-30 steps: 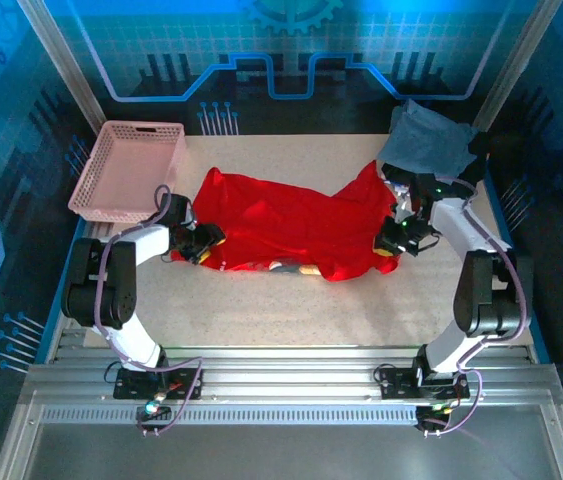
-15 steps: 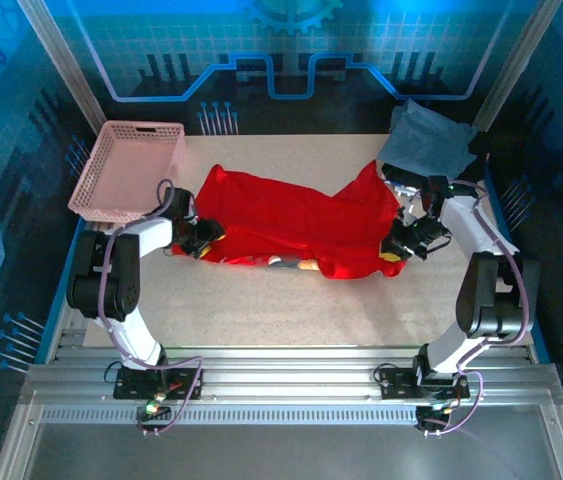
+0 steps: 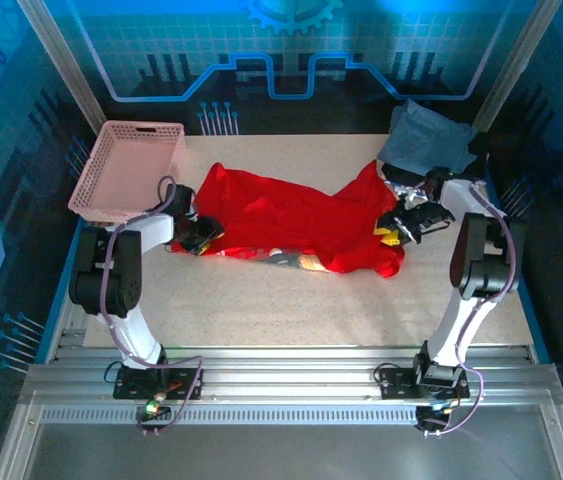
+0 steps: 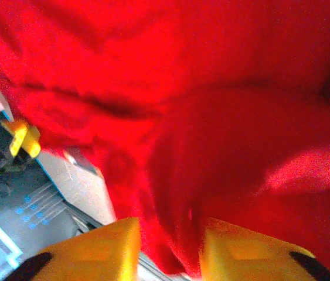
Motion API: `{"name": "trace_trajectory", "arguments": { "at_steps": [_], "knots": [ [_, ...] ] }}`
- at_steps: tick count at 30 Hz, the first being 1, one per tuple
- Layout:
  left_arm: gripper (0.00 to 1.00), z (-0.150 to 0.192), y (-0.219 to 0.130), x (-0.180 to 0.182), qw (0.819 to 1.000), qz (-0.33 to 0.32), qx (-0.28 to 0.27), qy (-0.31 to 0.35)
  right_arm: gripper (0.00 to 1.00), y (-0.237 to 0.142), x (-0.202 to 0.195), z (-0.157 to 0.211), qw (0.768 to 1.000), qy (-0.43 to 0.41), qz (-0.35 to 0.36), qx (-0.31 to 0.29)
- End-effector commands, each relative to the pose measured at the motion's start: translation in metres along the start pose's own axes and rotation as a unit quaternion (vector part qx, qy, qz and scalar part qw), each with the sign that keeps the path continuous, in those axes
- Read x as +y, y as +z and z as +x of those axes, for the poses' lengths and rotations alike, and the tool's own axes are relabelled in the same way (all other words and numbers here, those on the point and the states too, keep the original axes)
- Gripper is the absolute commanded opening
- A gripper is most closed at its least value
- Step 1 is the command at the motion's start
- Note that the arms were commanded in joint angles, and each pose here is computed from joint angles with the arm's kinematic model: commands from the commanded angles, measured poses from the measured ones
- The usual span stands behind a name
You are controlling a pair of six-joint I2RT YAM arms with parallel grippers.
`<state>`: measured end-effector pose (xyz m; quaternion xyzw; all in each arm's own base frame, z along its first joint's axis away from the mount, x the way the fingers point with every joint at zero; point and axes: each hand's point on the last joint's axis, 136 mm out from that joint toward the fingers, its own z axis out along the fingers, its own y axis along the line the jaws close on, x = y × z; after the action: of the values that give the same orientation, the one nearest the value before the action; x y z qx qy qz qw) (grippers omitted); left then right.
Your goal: Fold and stack the t-shirts
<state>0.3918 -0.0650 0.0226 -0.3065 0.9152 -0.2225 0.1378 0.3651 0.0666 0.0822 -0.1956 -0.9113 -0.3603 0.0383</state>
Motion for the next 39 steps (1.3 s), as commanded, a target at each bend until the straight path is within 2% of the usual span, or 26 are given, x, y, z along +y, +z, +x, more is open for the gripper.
{"name": "trace_trajectory", "arguments": {
  "at_steps": [1, 2, 4, 10, 13, 17, 21, 24, 29, 34, 37, 39],
  "knots": [
    [0.54, 0.013, 0.014, 0.028, 0.998, -0.057, 0.025, -0.011, 0.4, 0.005, 0.02, -0.027, 0.999, -0.003, -0.027, -0.031],
    [0.54, 0.013, 0.014, 0.025, 0.998, -0.055, 0.026, -0.009, 0.45, 0.002, 0.027, -0.026, 0.999, -0.013, -0.03, -0.041],
    [0.54, 0.013, 0.013, 0.021, 0.998, -0.049, 0.026, -0.008, 0.47, -0.013, 0.036, -0.015, 0.997, -0.032, -0.02, -0.063],
    [0.56, 0.014, 0.004, 0.006, 1.0, -0.022, 0.021, -0.007, 0.51, -0.055, 0.025, 0.059, 0.992, -0.059, 0.042, -0.104],
    [0.56, 0.014, -0.002, -0.002, 1.0, -0.01, 0.016, 0.0, 0.48, -0.041, 0.028, 0.094, 0.992, -0.084, 0.015, -0.094],
    [0.57, 0.016, -0.007, -0.012, 1.0, 0.008, 0.015, 0.01, 0.49, 0.003, 0.024, 0.119, 0.991, -0.113, 0.031, -0.063],
    [0.57, 0.022, -0.009, -0.02, 0.999, 0.02, 0.024, 0.025, 0.49, 0.039, 0.01, 0.119, 0.982, -0.142, 0.111, -0.057],
    [0.57, 0.027, -0.009, -0.024, 0.999, 0.025, 0.026, 0.035, 0.49, 0.048, -0.002, 0.106, 0.972, -0.143, 0.169, -0.08],
    [0.57, 0.032, -0.01, -0.026, 0.998, 0.033, 0.029, 0.041, 0.5, 0.054, -0.001, 0.086, 0.963, -0.138, 0.201, -0.117],
    [0.57, 0.036, -0.011, -0.023, 0.998, 0.032, 0.032, 0.044, 0.48, 0.061, -0.001, 0.068, 0.958, -0.13, 0.222, -0.125],
    [0.57, 0.037, -0.009, -0.019, 0.998, 0.027, 0.033, 0.046, 0.34, 0.059, 0.006, 0.057, 0.955, -0.13, 0.231, -0.133],
    [0.57, 0.038, -0.008, -0.018, 0.998, 0.026, 0.033, 0.047, 0.19, 0.055, 0.014, 0.054, 0.954, -0.134, 0.23, -0.136]
  ]
}}
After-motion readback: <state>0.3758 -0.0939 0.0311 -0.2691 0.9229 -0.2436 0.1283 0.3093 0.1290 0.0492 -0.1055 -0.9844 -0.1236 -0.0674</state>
